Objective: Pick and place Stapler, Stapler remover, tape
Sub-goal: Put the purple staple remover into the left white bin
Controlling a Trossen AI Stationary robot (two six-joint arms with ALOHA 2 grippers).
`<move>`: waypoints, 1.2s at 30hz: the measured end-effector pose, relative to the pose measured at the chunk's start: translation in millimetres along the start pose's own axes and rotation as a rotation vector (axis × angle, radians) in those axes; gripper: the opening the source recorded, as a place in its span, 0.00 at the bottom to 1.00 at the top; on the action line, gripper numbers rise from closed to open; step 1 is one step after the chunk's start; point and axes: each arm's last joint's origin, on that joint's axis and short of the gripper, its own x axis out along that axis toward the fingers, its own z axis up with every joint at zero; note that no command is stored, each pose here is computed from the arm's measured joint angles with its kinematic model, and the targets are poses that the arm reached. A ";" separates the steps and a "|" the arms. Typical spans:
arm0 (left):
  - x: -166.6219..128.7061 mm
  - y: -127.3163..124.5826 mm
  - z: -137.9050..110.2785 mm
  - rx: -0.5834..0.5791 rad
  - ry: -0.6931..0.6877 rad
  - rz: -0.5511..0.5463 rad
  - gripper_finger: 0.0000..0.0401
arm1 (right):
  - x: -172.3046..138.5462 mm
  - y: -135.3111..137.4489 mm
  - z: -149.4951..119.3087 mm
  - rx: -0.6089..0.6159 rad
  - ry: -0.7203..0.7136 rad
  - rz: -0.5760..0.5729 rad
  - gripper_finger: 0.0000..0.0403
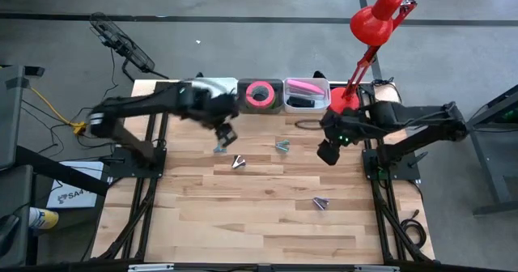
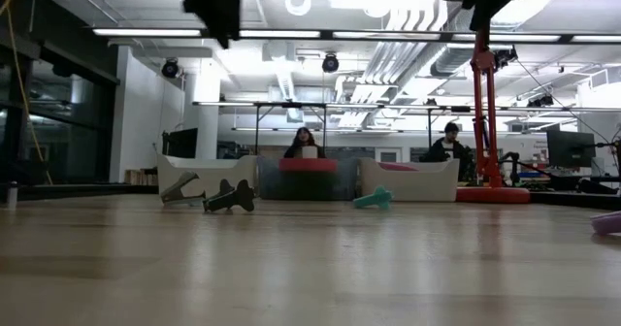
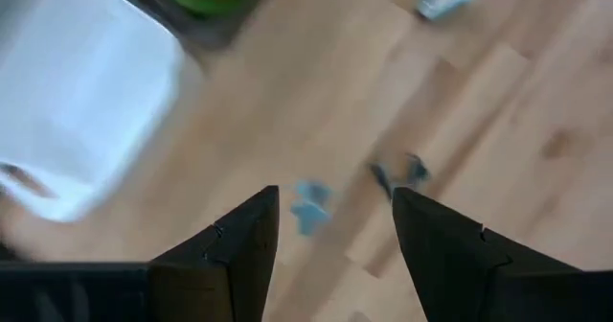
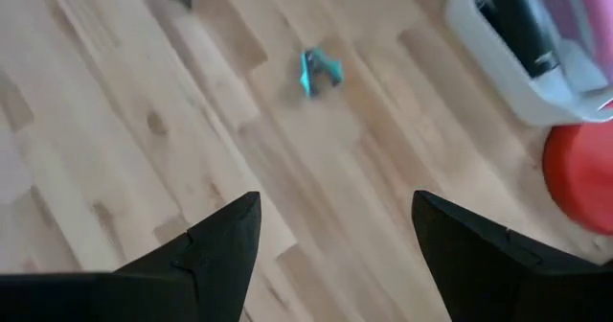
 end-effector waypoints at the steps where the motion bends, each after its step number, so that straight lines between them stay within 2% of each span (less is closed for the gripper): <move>1: 2.1 0.5 -12.8 -0.015 -0.010 -0.030 0.50 | 3.0 2.4 -3.6 -0.010 0.012 -0.001 0.65; 8: 10.5 5.6 -89.5 -0.161 -0.105 -0.277 0.50 | 40.2 16.6 -37.3 -0.073 0.168 0.041 0.65; 15: 3.6 6.3 -133.8 -0.170 -0.146 -0.407 0.50 | 85.7 30.0 -74.5 -0.061 0.310 0.193 0.65; 20: -5.0 0.4 -148.9 -0.126 -0.189 -0.439 0.50 | 113.9 35.1 -100.6 -0.056 0.347 0.283 0.65; 29: -10.5 -10.5 -159.1 -0.106 -0.216 -0.459 0.50 | 143.6 41.6 -133.5 0.051 0.373 0.397 0.65; 36: -12.6 -13.1 -163.0 -0.113 -0.229 -0.458 0.50 | 150.4 61.5 -155.4 0.007 0.312 0.370 0.65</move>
